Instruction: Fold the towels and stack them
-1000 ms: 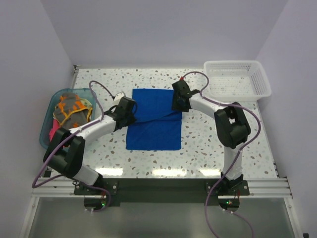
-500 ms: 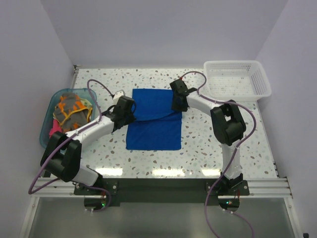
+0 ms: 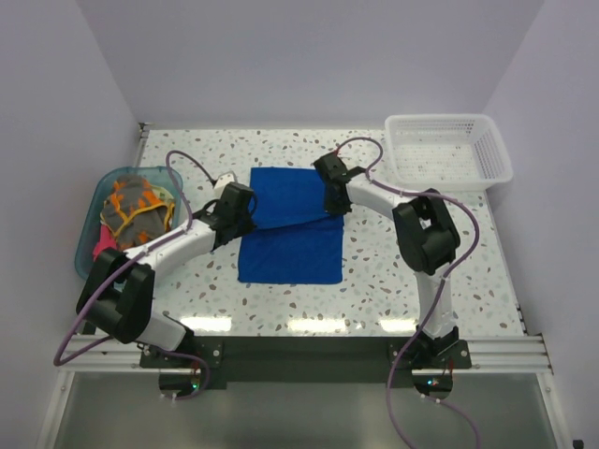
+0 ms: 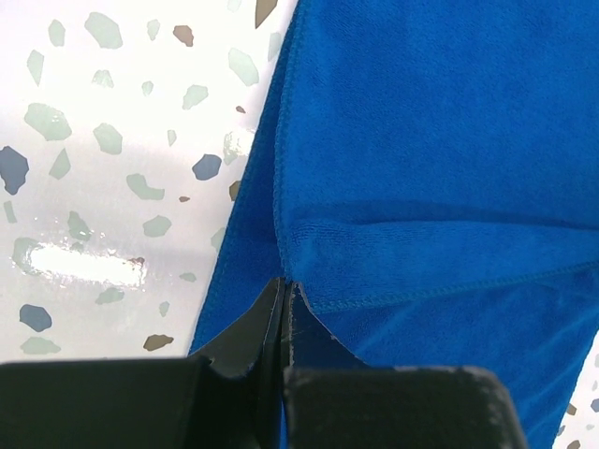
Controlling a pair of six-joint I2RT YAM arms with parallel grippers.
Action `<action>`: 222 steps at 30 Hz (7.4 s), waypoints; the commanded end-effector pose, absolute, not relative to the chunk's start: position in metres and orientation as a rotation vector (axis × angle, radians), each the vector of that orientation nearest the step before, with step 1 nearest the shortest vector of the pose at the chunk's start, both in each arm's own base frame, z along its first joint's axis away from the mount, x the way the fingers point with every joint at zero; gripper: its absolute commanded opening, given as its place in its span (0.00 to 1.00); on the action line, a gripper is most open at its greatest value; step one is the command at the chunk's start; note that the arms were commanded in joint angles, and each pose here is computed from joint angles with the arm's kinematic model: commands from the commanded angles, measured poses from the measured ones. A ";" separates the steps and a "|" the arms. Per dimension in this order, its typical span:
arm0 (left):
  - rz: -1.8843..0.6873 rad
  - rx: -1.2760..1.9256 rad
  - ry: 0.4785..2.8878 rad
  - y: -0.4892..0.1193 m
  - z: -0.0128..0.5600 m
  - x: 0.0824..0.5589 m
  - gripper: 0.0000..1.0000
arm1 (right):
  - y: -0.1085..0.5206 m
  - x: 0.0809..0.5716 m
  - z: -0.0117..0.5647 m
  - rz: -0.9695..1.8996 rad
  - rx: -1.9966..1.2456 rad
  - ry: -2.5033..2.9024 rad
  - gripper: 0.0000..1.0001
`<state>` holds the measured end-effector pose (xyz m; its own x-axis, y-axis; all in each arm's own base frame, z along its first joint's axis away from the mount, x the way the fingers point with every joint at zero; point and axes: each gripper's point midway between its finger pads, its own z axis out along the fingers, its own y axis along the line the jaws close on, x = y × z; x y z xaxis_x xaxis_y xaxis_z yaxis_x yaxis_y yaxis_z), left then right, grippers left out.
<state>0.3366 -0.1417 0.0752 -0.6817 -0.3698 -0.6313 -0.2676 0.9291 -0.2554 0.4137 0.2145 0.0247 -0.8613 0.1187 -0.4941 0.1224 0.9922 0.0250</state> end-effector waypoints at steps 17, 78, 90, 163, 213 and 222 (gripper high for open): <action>-0.154 -0.396 2.300 -0.132 0.110 0.343 0.00 | 0.203 0.403 0.108 0.018 0.200 2.511 0.13; -0.311 -0.273 2.219 -0.116 0.215 0.392 0.00 | 0.213 0.382 0.192 0.276 0.136 2.393 0.00; -0.495 -0.307 2.450 -0.124 0.106 0.285 0.00 | 0.199 0.285 0.119 0.390 0.114 2.598 0.00; -0.442 -0.383 2.633 -0.103 0.057 0.200 0.00 | 0.197 0.186 0.069 0.501 -0.091 2.758 0.00; -0.423 -0.370 2.687 -0.146 0.017 0.192 0.40 | 0.208 0.195 0.012 0.453 -0.171 2.840 0.25; -0.490 -0.423 2.773 -0.153 -0.004 0.136 0.36 | 0.172 0.161 0.012 0.340 -0.159 2.905 0.23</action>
